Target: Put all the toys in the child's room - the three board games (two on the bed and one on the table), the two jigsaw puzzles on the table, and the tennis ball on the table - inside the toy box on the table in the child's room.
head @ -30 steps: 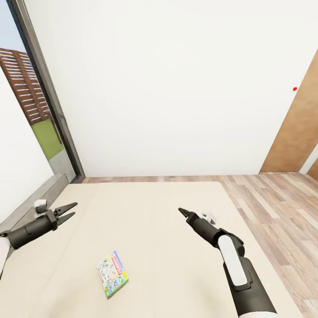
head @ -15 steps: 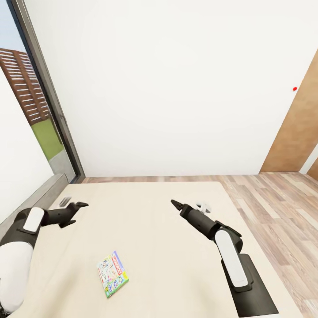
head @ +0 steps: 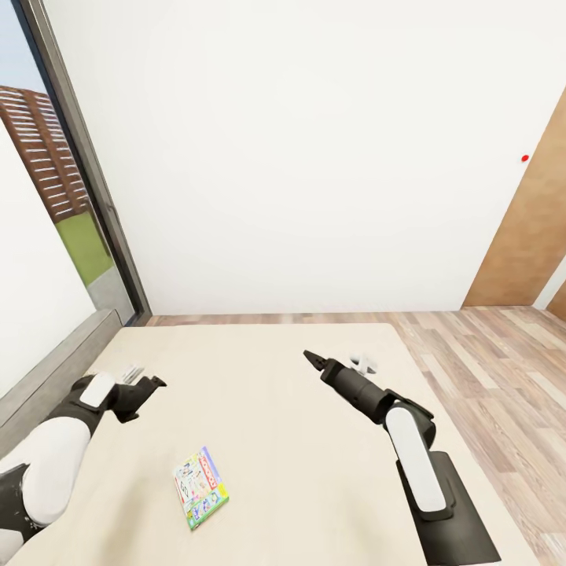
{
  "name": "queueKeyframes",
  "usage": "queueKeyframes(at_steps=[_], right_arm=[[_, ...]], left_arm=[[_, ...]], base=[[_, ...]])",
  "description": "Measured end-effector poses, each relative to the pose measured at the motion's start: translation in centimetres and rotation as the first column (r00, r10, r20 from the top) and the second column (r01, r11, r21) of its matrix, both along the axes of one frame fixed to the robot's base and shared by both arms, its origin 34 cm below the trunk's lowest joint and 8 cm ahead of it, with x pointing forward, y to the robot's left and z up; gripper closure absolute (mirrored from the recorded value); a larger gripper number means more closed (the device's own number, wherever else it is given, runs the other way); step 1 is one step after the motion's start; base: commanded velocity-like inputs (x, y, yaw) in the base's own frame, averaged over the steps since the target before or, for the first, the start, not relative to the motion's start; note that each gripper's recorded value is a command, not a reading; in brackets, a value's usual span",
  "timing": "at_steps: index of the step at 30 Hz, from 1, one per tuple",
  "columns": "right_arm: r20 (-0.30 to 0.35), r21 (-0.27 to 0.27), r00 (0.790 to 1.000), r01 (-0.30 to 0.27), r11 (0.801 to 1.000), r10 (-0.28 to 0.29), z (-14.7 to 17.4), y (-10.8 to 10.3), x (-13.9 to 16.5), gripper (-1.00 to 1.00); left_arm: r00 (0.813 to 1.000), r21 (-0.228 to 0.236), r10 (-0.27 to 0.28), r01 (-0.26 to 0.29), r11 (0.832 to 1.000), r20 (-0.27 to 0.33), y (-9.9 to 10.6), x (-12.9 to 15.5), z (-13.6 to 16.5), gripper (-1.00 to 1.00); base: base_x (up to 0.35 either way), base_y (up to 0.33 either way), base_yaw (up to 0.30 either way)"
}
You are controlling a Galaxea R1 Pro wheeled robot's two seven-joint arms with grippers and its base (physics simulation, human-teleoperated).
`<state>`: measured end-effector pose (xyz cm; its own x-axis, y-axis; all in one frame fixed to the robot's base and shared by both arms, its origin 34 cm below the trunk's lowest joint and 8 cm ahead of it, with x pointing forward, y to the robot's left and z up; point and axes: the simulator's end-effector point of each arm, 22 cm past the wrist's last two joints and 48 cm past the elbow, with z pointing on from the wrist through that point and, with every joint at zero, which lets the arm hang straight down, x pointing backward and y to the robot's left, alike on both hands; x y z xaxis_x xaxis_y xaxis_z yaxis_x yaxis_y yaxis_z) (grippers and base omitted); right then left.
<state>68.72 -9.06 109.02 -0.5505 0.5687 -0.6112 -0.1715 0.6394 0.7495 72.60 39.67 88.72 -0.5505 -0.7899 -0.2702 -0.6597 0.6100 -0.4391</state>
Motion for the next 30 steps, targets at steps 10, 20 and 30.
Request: queueKeyframes(at_steps=[10,20,30], right_arm=[[-0.046,-0.035,0.996,-0.083,0.996,0.081,-0.3,1.3,-1.5,-1.0],[-0.122,-0.085,0.988,-0.106,0.991,0.095,-2.1,1.1,-2.3,-1.0],[-0.128,-0.083,0.987,-0.109,0.991,0.098,-2.1,1.3,-2.4,-1.0]], left_arm=[[0.999,0.028,0.052,-0.052,0.998,0.0,-1.3,-0.5,-2.6,-1.0],[0.998,0.025,0.069,-0.069,0.997,-0.005,-1.7,-0.9,-3.4,-1.0],[0.995,0.032,0.096,-0.096,0.995,0.005,-1.2,-1.1,-3.7,-1.0]], base=[[0.0,0.0,0.0],[0.0,0.0,0.0],[0.0,0.0,0.0]])
